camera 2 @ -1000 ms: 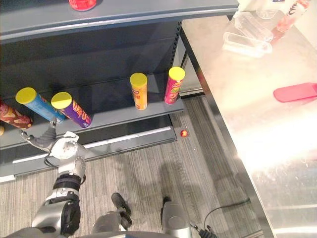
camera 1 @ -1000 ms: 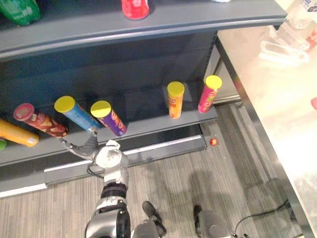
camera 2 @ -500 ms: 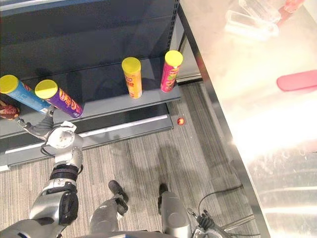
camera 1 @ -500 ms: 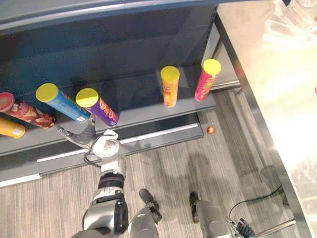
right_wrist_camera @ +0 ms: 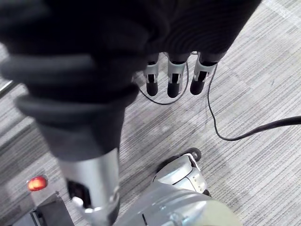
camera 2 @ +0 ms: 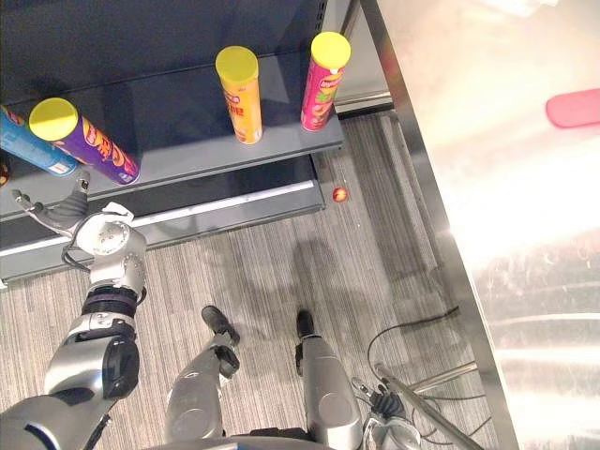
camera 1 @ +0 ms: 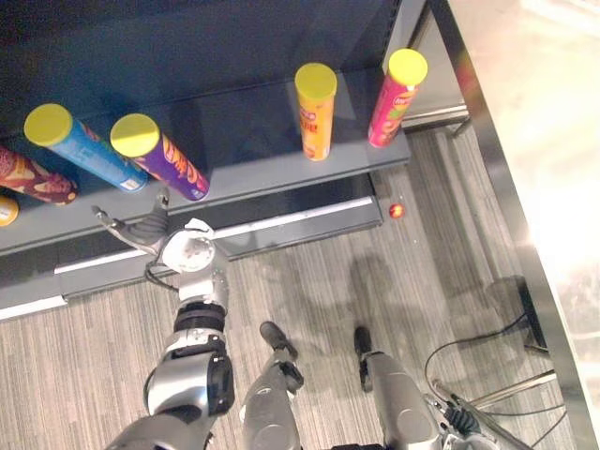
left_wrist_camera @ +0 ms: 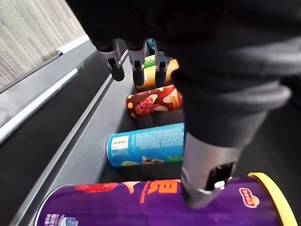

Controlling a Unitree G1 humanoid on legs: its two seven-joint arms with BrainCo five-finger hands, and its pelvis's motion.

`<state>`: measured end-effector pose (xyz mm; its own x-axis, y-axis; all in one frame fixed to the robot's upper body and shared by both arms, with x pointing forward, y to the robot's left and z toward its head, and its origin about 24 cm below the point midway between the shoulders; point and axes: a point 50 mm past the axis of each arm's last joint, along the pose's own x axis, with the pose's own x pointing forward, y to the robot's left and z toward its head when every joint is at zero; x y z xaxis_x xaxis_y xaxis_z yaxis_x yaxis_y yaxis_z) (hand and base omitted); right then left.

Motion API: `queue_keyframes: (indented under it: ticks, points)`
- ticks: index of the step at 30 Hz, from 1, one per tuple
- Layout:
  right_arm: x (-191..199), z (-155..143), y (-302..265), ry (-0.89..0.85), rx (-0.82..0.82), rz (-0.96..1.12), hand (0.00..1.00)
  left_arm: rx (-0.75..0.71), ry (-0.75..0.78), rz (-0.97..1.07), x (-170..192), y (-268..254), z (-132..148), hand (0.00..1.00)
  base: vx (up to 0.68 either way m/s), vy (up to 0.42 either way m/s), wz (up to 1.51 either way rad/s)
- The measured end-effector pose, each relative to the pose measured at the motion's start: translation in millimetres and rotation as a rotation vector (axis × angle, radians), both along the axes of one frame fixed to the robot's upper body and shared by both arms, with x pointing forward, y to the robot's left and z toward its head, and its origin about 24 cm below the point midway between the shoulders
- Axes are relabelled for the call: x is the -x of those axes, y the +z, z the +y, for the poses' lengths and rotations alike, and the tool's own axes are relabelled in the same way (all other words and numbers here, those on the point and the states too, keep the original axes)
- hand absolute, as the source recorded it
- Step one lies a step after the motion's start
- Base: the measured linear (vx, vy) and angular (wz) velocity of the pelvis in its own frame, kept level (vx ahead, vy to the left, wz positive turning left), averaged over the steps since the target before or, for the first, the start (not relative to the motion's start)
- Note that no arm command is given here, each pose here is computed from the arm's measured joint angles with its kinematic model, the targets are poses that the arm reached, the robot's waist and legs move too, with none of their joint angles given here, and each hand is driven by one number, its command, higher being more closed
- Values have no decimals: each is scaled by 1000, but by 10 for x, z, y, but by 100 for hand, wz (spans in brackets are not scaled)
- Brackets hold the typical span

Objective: Put the gum and the chips on the shelf.

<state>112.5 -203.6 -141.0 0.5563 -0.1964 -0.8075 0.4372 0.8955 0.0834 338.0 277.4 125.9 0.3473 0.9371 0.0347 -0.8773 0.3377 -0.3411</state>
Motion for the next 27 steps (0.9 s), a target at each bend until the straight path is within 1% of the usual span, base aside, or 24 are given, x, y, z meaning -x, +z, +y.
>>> queue_keyframes:
  ticks: [4, 9, 12, 17, 22, 27]
  points:
    - [-37, 10, 21, 12, -11, -17, 0, -27, 20, -16, 2, 115, 100, 0, -77, -73, 3]
    - [-194, 35, 91, 28, -17, -78, 0, -28, 27, -32, -26, 230, 134, 0, -67, -38, -1]
    - [-217, 75, 97, 32, -28, -85, 0, -28, 16, -51, -69, 324, 110, 0, -53, 34, 7]
    - [-241, 87, 116, 19, -50, -102, 0, -70, 45, -99, -32, 525, 236, 0, 5, -16, 2]
    - [-422, 112, 268, 8, -94, -235, 0, -87, 27, -130, -60, 645, 222, 0, 25, -36, 3]
    - [-641, 250, 413, 2, -144, -348, 0, -86, 25, -118, -68, 659, 225, 0, 10, -51, 4]
